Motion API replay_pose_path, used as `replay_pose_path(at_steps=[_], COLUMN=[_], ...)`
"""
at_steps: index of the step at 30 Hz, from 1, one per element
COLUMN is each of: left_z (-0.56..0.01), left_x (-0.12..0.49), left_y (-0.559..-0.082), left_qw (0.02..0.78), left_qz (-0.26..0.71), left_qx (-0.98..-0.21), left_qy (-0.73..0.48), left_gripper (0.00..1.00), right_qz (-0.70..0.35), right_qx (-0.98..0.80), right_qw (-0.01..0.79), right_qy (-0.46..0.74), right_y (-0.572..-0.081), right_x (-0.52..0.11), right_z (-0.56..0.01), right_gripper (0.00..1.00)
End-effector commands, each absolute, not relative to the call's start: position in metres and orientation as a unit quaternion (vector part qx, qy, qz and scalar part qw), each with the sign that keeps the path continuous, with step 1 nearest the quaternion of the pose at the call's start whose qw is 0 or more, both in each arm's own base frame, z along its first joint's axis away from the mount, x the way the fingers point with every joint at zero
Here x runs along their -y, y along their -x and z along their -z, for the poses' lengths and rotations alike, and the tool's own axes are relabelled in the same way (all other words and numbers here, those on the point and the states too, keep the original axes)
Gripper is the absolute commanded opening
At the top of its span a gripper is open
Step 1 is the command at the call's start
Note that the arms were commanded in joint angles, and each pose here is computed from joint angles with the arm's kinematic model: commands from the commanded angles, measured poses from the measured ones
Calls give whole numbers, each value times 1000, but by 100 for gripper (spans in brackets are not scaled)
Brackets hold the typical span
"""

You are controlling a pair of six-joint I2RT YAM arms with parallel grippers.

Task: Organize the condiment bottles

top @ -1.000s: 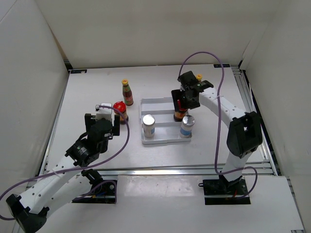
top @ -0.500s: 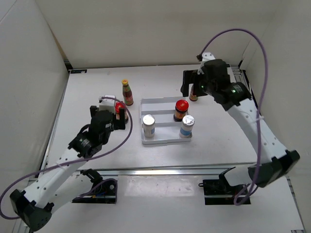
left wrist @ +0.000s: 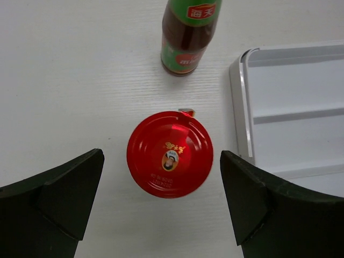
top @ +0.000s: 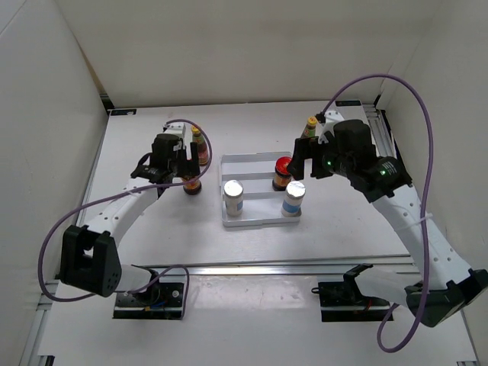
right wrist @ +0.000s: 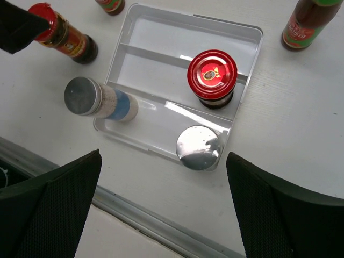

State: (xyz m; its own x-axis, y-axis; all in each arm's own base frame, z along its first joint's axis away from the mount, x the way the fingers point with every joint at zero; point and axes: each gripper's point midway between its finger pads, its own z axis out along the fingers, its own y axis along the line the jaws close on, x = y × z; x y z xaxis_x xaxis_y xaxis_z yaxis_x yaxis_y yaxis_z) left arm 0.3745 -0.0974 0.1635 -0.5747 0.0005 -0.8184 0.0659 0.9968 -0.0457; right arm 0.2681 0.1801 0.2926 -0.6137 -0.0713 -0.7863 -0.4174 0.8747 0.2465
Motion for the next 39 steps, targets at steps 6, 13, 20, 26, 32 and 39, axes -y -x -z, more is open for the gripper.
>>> replay_pose_path(at_steps=[6, 13, 20, 26, 32, 39], left_z=[-175, -158, -147, -182, -239, -288], left_x=[107, 117, 121, 131, 150, 168], left_y=[-397, -404, -406, -413, -417, -419], left_qw=[471, 449, 433, 464, 510, 550], left_qz=[89, 107, 101, 106, 112, 120], left_qx=[-877, -887, -896, -879, -851, -824], left_qy=[-12, -20, -23, -38, -58, -70], left_gripper=[100, 89, 73, 40, 18, 13], right_qz=[-240, -236, -227, -220, -220, -219], right_qx=[-869, -871, -877, -882, -882, -884], right_qw=[406, 403, 394, 388, 388, 384], right_qy=[149, 153, 154, 152, 152, 152], right_y=[-243, -239, -234, -233, -233, -231], right_x=[-181, -178, -173, -171, -171, -170], right_z=[-291, -290, -284, -278, -278, -277], right_gripper=[100, 100, 100, 100, 100, 100])
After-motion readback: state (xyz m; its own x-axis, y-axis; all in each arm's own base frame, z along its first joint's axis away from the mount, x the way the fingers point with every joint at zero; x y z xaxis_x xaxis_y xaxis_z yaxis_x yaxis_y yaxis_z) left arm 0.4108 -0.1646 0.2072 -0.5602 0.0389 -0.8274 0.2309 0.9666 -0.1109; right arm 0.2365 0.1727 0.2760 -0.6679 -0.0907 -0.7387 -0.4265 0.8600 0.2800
